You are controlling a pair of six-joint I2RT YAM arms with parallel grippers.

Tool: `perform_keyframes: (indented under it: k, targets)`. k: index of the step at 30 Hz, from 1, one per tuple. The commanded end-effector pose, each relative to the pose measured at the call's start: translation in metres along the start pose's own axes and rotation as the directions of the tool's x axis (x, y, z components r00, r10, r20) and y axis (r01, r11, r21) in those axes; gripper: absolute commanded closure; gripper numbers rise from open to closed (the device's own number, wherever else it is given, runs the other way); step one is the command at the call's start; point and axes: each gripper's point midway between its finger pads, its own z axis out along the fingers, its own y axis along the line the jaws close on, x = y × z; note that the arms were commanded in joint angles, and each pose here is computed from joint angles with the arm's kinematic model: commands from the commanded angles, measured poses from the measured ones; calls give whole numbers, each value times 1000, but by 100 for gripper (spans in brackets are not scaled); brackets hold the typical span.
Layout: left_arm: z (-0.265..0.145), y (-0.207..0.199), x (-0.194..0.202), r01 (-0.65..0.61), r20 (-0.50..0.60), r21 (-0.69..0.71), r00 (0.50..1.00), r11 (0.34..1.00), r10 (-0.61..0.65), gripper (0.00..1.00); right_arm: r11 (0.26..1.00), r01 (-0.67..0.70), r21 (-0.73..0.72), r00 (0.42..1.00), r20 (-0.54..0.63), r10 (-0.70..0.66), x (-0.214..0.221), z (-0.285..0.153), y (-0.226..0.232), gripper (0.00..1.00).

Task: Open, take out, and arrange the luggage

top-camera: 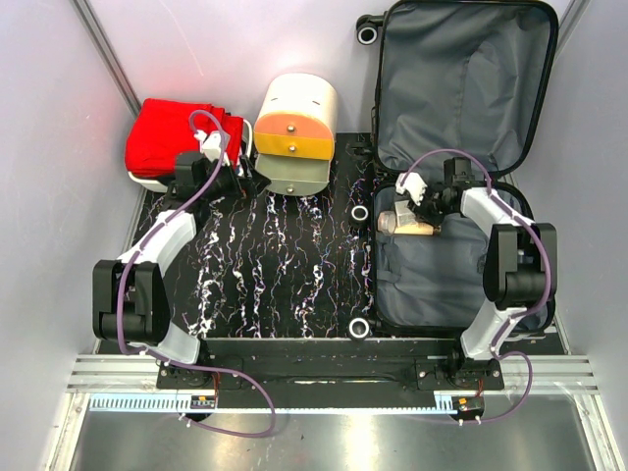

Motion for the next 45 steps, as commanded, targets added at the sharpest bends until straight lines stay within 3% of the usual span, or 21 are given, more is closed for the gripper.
perform_keyframes:
  k: [1,4,6,7,8,9,10,11,12,13,14,16,17,19,20,26,30,34,41,43,45]
  targets:
    - [-4,-14,-31,-67,45,44,997,997,65,1,995,72,70,992,96,-78,-38,-38,-4,80]
    - [-3,-21,-30,-73,-1,83,997,994,73,1,992,84,94,986,135,-96,-53,-52,-5,93]
    - [1,-29,-34,-89,-11,127,996,988,91,1,992,78,95,984,151,-92,-58,-58,-4,92]
    - [1,-36,-30,-107,-34,165,993,980,114,1,993,77,93,984,151,-90,-60,-59,-5,86]
    - [6,-45,-35,-129,-37,195,990,972,139,1,996,44,81,988,141,-56,-58,-57,-4,75]
    - [8,-51,-34,-141,-51,221,986,965,156,1,998,1,69,992,128,-10,-55,-57,-3,57]
    - [8,-54,-27,-141,-92,241,982,960,167,1,995,-43,86,992,126,32,-58,-61,-12,48]
    - [13,-60,-28,-147,-102,251,979,957,177,1,991,-109,79,990,101,101,-51,-55,-16,40]
    - [14,-60,-27,-144,-106,247,979,958,174,1,968,-242,66,967,93,235,-50,-54,-14,26]
    - [15,-61,-29,-133,-96,237,983,962,159,1,945,-315,87,946,103,306,-56,-59,-23,25]
    - [15,-61,-27,-126,-91,234,984,964,150,1,876,-473,94,880,100,465,-53,-58,-22,25]
    - [14,-62,-34,-129,-52,222,988,967,144,1,807,-584,89,810,128,572,-58,-60,-17,23]
    - [13,-61,-32,-125,-50,213,989,969,138,1,725,-684,86,726,174,665,-67,-69,-14,15]
    - [13,-57,-32,-121,-42,188,991,975,131,1,669,-739,75,665,234,709,-73,-67,-12,1]
    - [12,-56,-30,-118,-44,183,991,976,128,1,599,-794,103,602,268,752,-74,-72,-16,0]
    - [11,-54,-33,-103,-20,160,994,982,107,1,414,-859,301,490,249,835,-47,-54,-25,0]
    - [11,-51,-34,-83,-19,139,996,987,86,1,386,-866,319,469,247,848,-45,-39,-20,0]
    - [10,-51,-37,-97,1,134,995,986,97,1,418,-847,330,502,233,833,-46,-20,-14,0]
    - [6,-48,-34,-103,-3,116,995,988,104,1,393,-794,463,509,155,847,-13,8,-11,1]
    - [6,-48,-36,-111,1,115,994,987,111,1,400,-781,480,517,135,845,-7,11,-9,2]
    - [6,-48,-36,-114,1,115,993,987,114,1,393,-768,505,517,128,847,0,11,-10,10]
